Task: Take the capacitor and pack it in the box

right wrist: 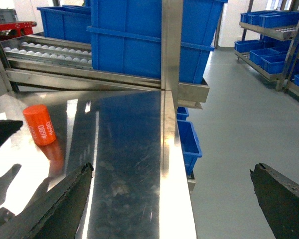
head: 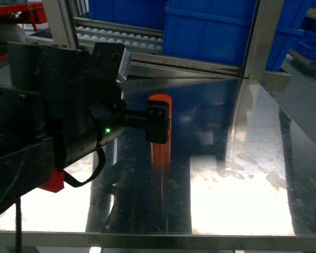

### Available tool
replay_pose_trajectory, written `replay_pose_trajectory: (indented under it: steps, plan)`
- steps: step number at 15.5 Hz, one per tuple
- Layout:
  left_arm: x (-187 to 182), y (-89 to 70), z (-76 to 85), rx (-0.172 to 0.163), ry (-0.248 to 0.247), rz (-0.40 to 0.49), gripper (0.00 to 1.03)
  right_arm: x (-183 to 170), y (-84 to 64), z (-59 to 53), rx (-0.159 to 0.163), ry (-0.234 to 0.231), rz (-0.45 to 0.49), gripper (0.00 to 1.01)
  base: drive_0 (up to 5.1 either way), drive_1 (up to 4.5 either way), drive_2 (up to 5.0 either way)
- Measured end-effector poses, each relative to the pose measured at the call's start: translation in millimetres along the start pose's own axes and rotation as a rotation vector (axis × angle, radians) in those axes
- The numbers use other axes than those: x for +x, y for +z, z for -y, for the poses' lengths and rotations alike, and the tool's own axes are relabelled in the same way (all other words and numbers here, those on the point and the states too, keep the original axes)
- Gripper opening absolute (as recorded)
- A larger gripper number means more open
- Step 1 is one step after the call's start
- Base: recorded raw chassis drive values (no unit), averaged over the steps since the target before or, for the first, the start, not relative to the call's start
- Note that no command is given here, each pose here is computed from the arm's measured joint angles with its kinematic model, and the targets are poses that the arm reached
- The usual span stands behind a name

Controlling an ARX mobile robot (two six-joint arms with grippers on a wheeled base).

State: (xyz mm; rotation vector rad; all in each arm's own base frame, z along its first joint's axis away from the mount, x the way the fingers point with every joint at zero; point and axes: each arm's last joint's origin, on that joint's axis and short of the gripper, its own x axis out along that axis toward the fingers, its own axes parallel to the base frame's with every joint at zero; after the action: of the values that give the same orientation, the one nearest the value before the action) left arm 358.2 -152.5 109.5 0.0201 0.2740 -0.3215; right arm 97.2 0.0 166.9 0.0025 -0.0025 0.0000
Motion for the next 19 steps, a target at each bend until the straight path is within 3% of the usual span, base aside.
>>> replay_pose_trajectory:
  steps: [2, 6, 9, 13, 16, 17, 19]
  plan:
    - [22, -9.5, 7.2, 0.003, -0.008, -0.023, 0.98, 0, 0.0, 0.0, 0.0, 0.0, 0.0, 0.98, 0.0, 0.0, 0.0]
    - [71, -17.3, 4.0, -0.004, 0.04, -0.033, 0.98, 0, 0.0, 0.0, 0.0, 0.0, 0.0, 0.98, 0.0, 0.0, 0.0]
    - [96, -28.6, -0.6, -0.037, 0.036, -0.049, 0.97, 0, 0.0, 0.0, 0.0, 0.0, 0.0, 0.98, 0.0, 0.0, 0.0]
    - [98, -26.6, 1.7, -0.06, 0.006, -0.01, 0.5, 0, 0.0, 0.0, 0.0, 0.0, 0.0, 0.98, 0.0, 0.0, 0.0]
    - [77, -26.3, -4.5, -0.068, 0.055, 0.027, 0.45, 0, 0.0, 0.0, 0.0, 0.0, 0.0, 0.98, 0.0, 0.0, 0.0]
    - [57, -16.6, -11.0, -0.069, 0.086, 0.065, 0.45, 0, 0.0, 0.0, 0.0, 0.0, 0.0, 0.98, 0.0, 0.0, 0.0]
    - [-5, 24.2, -30.3, -0.069, 0.182, 0.215, 0.45, 0, 0.0, 0.0, 0.0, 0.0, 0.0, 0.98, 0.0, 0.0, 0.0]
